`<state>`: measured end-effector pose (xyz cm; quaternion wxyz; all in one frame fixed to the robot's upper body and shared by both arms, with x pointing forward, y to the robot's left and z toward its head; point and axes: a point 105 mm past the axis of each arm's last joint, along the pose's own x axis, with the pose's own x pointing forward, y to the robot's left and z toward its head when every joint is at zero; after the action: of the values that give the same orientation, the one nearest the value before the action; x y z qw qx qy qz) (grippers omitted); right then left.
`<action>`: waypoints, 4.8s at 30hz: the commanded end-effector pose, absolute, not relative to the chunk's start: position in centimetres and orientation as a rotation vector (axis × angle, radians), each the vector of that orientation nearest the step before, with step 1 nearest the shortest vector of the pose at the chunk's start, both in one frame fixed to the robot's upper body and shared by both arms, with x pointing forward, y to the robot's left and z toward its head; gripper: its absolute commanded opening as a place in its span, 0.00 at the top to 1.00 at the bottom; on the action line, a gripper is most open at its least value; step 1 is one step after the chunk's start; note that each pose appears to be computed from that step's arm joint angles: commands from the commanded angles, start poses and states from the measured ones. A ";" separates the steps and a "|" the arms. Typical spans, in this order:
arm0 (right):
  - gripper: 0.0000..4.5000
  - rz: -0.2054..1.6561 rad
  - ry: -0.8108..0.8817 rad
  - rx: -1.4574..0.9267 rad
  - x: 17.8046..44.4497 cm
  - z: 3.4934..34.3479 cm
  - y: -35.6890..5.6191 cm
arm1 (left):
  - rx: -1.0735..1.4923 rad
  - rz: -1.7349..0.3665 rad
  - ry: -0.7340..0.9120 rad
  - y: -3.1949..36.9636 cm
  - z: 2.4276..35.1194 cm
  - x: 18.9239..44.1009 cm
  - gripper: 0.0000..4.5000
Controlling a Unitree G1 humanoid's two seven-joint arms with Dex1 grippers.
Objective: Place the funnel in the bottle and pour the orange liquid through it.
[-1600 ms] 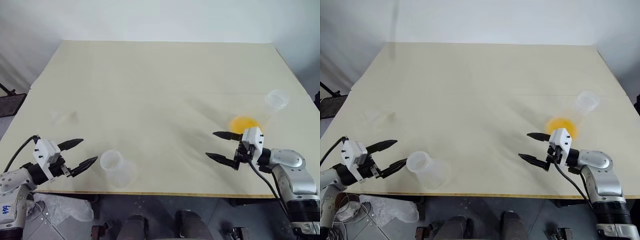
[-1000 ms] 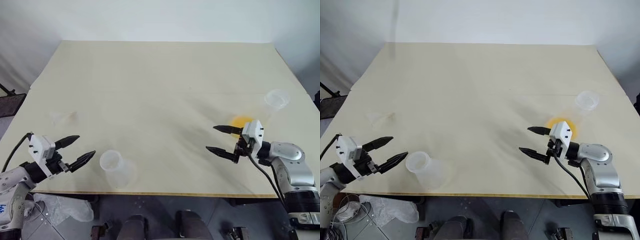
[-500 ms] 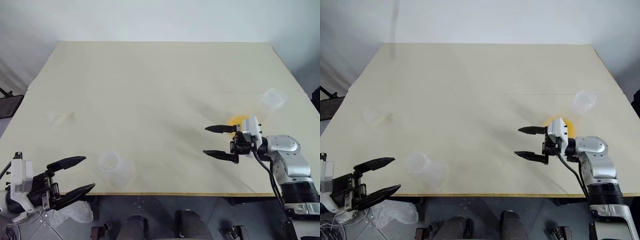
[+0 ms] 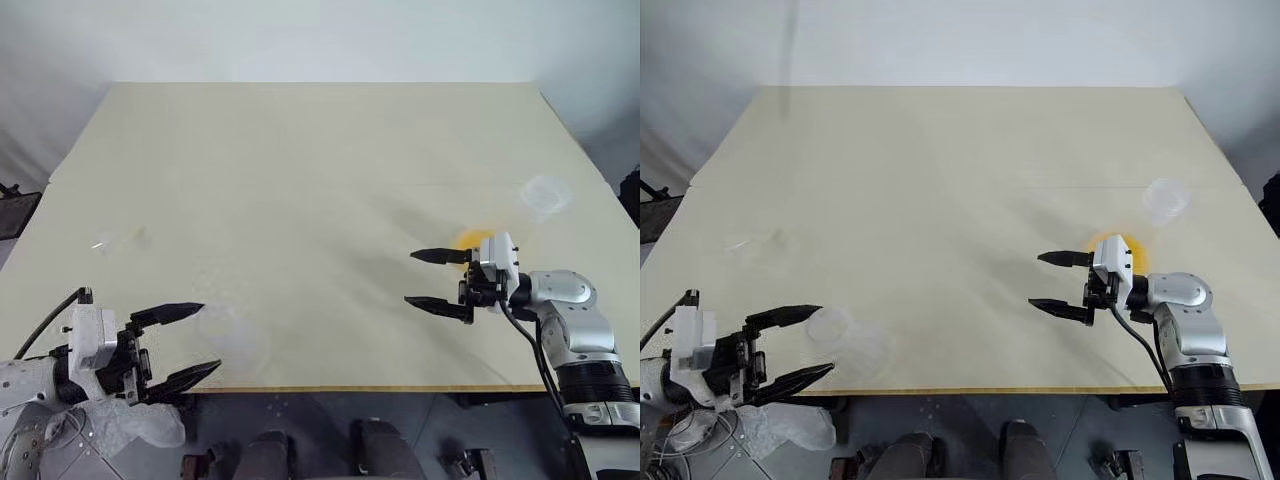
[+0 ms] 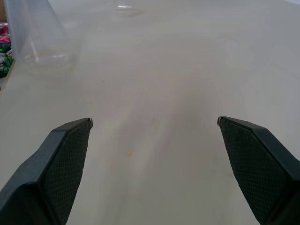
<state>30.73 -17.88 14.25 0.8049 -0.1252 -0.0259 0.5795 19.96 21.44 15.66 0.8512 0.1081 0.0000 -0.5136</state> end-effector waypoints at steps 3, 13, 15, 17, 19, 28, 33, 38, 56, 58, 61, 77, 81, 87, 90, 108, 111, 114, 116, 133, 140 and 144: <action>0.00 1.226 -0.102 -0.296 30.5 15.2 -17.9 | 0.256 -1.112 -0.069 20.3 16.7 20.8 0.00; 0.00 1.201 -0.114 -0.300 30.4 15.3 -18.0 | 0.230 -1.129 -0.089 19.5 16.2 21.7 0.32; 0.00 1.200 -0.114 -0.301 30.3 15.3 -18.0 | 0.239 -1.142 -0.083 19.3 16.0 21.7 0.47; 0.00 1.193 -0.119 -0.299 30.3 15.4 -18.1 | 0.242 -1.143 -0.092 19.1 16.1 21.9 0.49; 0.00 1.189 -0.121 -0.297 30.2 15.4 -18.1 | 0.247 -1.148 -0.098 18.9 16.1 22.1 0.49; 0.00 1.166 -0.133 -0.259 29.7 16.3 -18.7 | 0.319 -1.219 -0.146 15.9 17.6 25.6 0.49; 0.00 1.152 -0.127 -0.238 29.3 16.8 -19.1 | 0.322 -1.268 -0.169 12.8 17.9 28.8 0.49; 0.00 1.107 -0.127 -0.228 29.1 17.4 -19.8 | 0.320 -1.354 -0.244 9.1 18.8 31.2 0.49; 0.00 0.945 -0.122 -0.224 27.4 16.8 -21.4 | 0.360 -1.551 -0.219 -2.8 18.8 34.1 0.49; 0.00 0.932 -0.122 -0.225 27.3 16.8 -21.5 | 0.376 -1.536 -0.214 -3.4 18.7 34.4 0.49; 0.00 0.921 -0.124 -0.226 27.3 16.9 -21.6 | 0.394 -1.531 -0.210 -4.1 18.5 34.6 0.49; 0.00 0.895 -0.141 -0.230 27.9 17.8 -21.8 | 0.225 -1.512 -0.143 -5.0 17.2 34.1 0.49; 0.00 0.889 -0.140 -0.235 28.0 18.0 -21.9 | 0.220 -1.508 -0.130 -4.1 16.5 33.7 0.27; 0.00 0.892 -0.136 -0.242 28.2 18.0 -21.9 | 0.232 -1.507 -0.103 -2.9 16.0 33.1 0.01; 0.00 0.898 -0.134 -0.245 28.2 18.0 -21.9 | 0.234 -1.493 -0.097 -2.7 16.1 33.3 0.01; 0.00 0.903 -0.129 -0.269 28.4 18.4 -22.4 | 0.222 -1.488 -0.084 1.2 17.9 32.5 0.01; 0.00 0.915 -0.119 -0.279 28.2 18.7 -22.6 | 0.260 -1.493 -0.098 3.1 18.7 32.1 0.01; 0.00 0.927 -0.106 -0.287 28.0 18.8 -22.7 | 0.273 -1.476 -0.132 4.9 20.3 32.1 0.01; 0.00 0.948 -0.092 -0.288 27.7 18.8 -22.6 | 0.272 -1.459 -0.157 6.1 21.4 32.1 0.01; 0.00 1.109 -0.113 -0.250 26.9 22.2 -20.5 | 0.323 -0.737 -0.191 23.0 24.7 29.6 0.01; 0.00 1.157 -0.119 -0.207 27.5 22.0 -19.7 | 0.256 -0.404 -0.151 29.8 21.4 24.5 0.01; 0.00 1.167 -0.122 -0.208 27.8 22.2 -19.7 | 0.219 -0.253 -0.141 33.0 20.0 22.0 0.01</action>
<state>27.95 -19.63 21.56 0.8320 -0.0943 -0.0466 0.5447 23.13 31.93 18.77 0.9824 0.0958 -0.0384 -0.1559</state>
